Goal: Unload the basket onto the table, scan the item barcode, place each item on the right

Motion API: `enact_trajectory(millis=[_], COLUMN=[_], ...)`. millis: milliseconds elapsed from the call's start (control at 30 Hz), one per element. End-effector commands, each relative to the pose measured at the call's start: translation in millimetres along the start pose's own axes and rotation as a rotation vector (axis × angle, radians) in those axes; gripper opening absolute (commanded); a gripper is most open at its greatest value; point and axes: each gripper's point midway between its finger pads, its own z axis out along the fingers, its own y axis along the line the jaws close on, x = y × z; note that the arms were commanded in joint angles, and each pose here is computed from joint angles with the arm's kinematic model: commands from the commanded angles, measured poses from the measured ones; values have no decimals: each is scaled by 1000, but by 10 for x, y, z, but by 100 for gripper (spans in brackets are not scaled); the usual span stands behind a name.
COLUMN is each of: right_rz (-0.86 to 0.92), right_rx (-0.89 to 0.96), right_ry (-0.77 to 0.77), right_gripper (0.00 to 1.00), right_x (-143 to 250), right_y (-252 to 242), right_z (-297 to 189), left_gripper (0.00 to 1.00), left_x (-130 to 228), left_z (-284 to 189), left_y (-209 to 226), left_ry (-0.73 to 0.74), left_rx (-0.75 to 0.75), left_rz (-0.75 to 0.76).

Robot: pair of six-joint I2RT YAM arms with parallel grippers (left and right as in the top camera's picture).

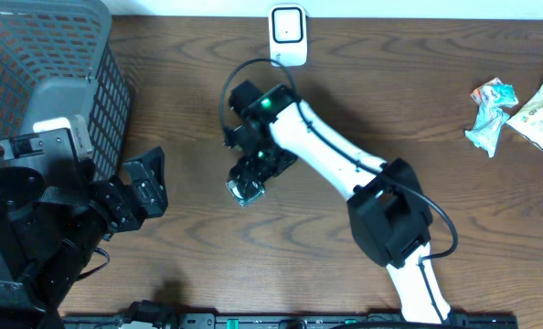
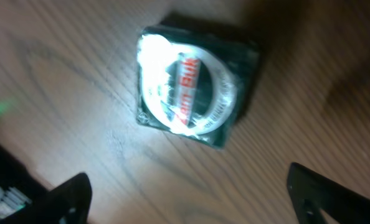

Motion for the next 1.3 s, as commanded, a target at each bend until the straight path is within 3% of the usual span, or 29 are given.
enact_trajectory(millis=[0, 433, 767, 1067, 1267], right_rz=[-88, -126, -93, -50, -13], right_rx=[130, 201, 198, 196, 193], right_ry=[6, -66, -103, -120, -129], right_gripper=[99, 99, 91, 72, 68], right_x=[12, -125, -153, -183, -196], right_y=[1, -38, -106, -147, -150], right_z=[46, 406, 581, 566, 543], left_gripper=[98, 98, 98, 98, 98], left_x=[-22, -22, -22, -22, -22], left_z=[-19, -19, -19, -19, -19], left_y=[24, 24, 24, 24, 24], left_ry=[-11, -11, -11, -11, -11], left_rx=[-14, -14, -14, -14, -14], left_rz=[-11, -11, -11, -11, -11])
